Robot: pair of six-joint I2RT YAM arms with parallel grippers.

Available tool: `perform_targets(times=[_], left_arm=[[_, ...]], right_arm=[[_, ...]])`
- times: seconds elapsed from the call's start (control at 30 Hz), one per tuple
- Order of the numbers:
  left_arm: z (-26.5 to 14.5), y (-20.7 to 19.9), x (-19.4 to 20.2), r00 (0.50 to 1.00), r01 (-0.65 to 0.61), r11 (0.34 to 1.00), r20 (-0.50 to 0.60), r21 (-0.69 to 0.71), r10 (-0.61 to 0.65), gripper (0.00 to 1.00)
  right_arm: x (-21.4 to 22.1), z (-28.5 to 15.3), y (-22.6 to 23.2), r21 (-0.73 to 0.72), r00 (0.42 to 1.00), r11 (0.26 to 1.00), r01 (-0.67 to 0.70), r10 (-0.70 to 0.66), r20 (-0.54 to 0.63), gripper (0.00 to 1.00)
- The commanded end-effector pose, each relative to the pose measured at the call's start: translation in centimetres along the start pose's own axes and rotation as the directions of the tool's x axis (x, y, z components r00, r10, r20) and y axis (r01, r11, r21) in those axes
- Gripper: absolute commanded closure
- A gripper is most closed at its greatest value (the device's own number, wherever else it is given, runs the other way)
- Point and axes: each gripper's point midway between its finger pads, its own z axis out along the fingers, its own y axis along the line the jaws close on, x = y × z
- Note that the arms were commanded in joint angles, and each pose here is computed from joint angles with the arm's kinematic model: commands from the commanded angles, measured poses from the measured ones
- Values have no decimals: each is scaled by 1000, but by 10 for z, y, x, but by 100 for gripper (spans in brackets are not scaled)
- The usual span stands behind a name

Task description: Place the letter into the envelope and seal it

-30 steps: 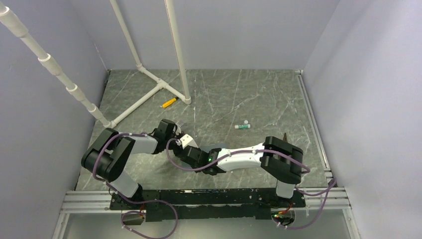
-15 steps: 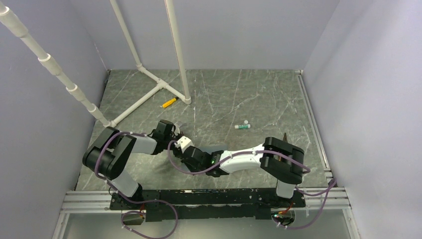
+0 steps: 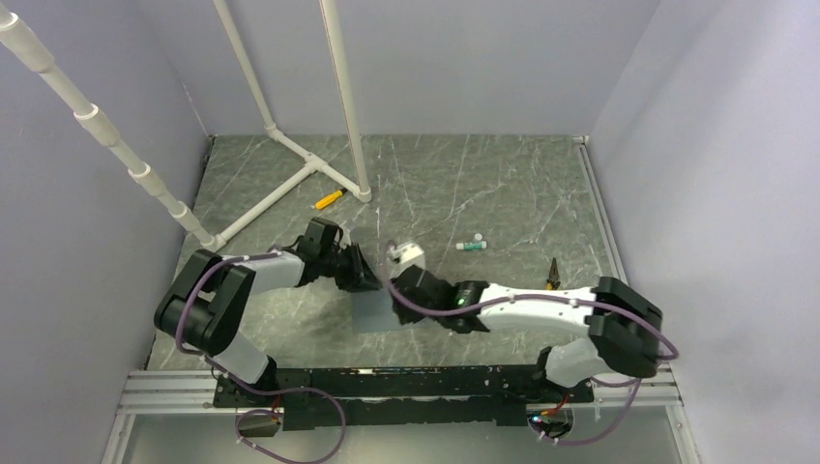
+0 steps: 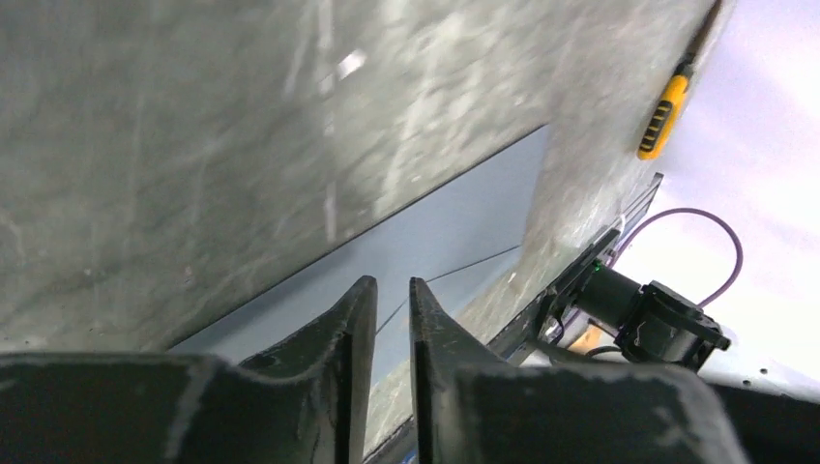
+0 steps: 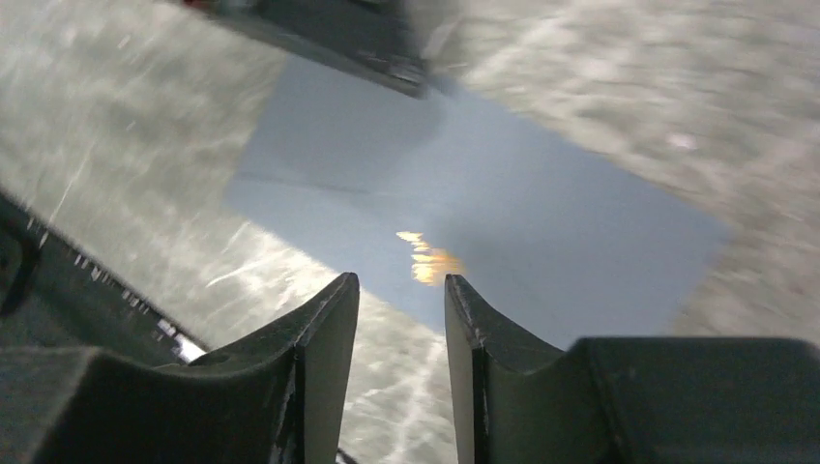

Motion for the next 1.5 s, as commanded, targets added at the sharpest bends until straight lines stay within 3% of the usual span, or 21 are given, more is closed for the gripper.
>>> perform_targets(times=[0.0, 0.17, 0.37, 0.4, 0.43, 0.47, 0.7, 0.9, 1.1, 1.47], left_arm=[[-23, -41, -37, 984, -143, 990, 109, 19, 140, 70], [-47, -74, -56, 948, -274, 961, 176, 23, 266, 52], [-71, -89, -80, 882, -361, 931, 306, -47, 358, 26], [-75, -90, -84, 870, -367, 928, 327, -67, 368, 22], [-80, -90, -88, 858, -371, 924, 348, -90, 378, 9], [-85, -89, -93, 847, -362, 924, 372, -123, 381, 7], [-108, -67, -112, 812, -240, 926, 463, -290, 356, 7], [-117, -70, -109, 797, -256, 925, 479, -282, 367, 7], [-110, -67, -99, 815, -268, 930, 454, -253, 359, 7], [-110, -59, -101, 815, -253, 924, 451, -288, 364, 7]], right_arm=[[-6, -23, -75, 241, 981, 951, -196, 187, 57, 56], [-26, -53, -144, 401, 915, 823, -402, 351, 198, 47], [-37, -78, -213, 512, 833, 657, -553, 448, 325, 27], [-38, -79, -221, 521, 823, 637, -568, 462, 331, 25], [-39, -80, -229, 532, 812, 616, -582, 475, 338, 24], [-41, -79, -236, 541, 802, 595, -594, 487, 345, 24], [-63, -54, -268, 551, 750, 517, -655, 532, 392, 26], [-73, -21, -286, 583, 732, 464, -667, 555, 395, 30], [-69, 2, -296, 622, 715, 410, -668, 586, 382, 37], [-48, 14, -292, 640, 716, 415, -646, 620, 321, 43]])
